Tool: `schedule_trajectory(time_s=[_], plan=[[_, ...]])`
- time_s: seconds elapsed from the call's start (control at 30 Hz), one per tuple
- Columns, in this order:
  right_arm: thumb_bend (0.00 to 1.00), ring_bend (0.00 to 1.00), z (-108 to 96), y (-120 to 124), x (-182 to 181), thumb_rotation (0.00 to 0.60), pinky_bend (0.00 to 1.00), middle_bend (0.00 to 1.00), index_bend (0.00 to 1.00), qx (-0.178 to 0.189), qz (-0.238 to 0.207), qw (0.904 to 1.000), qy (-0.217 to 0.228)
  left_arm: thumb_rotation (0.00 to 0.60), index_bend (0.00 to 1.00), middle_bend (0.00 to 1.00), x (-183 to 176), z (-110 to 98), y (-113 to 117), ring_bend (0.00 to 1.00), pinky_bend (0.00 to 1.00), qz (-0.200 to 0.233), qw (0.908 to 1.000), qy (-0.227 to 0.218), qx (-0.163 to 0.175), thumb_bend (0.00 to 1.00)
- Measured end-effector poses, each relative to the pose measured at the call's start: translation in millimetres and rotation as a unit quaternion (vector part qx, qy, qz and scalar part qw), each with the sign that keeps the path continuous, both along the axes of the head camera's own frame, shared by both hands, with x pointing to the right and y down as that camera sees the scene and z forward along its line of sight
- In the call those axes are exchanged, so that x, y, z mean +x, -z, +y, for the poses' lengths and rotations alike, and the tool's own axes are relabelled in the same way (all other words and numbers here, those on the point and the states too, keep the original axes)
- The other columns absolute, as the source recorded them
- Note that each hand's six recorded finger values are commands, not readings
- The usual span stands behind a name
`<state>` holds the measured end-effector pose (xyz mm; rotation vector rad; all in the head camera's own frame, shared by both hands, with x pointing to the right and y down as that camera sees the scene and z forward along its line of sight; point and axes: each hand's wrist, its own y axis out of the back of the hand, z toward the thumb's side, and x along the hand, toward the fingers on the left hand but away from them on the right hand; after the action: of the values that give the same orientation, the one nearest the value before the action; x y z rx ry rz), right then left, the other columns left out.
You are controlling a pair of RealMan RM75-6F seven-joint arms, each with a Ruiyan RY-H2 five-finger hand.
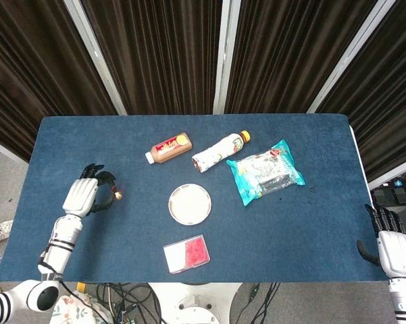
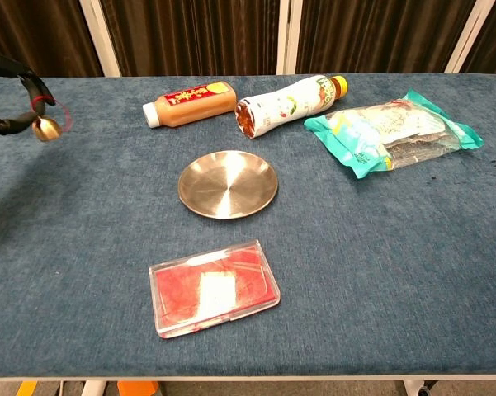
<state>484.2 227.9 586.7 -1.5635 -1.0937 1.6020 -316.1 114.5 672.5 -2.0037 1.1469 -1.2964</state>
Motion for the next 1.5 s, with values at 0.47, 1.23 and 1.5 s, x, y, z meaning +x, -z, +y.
schedule_trajectory(time_s=[0.47, 1.23, 1.5], plan=[[0.29, 0.0, 1.2, -4.6, 2.3, 0.6, 0.0, 0.0, 0.0, -0.007, -0.001, 1.0, -0.003, 0.6, 0.8, 0.31, 4.1, 26.5, -32.6, 0.09, 0.0, -0.055, 0.9975, -0.026, 0.037, 0.45], [0.29, 0.0, 0.3, -2.2, 1.7, 0.6, 0.0, 0.0, 0.0, -0.002, -0.002, 1.0, -0.001, 0.6, 0.79, 0.31, 9.5, 35.4, -60.1, 0.09, 0.0, -0.137, 0.985, -0.07, 0.078, 0.45], [0.29, 0.0, 0.0, -2.0, 1.0, 0.6, 0.0, 0.0, 0.0, -0.002, -0.002, 1.0, -0.001, 0.6, 0.77, 0.3, 3.9, 37.9, -66.9, 0.09, 0.0, -0.155, 0.9829, -0.071, 0.07, 0.45]])
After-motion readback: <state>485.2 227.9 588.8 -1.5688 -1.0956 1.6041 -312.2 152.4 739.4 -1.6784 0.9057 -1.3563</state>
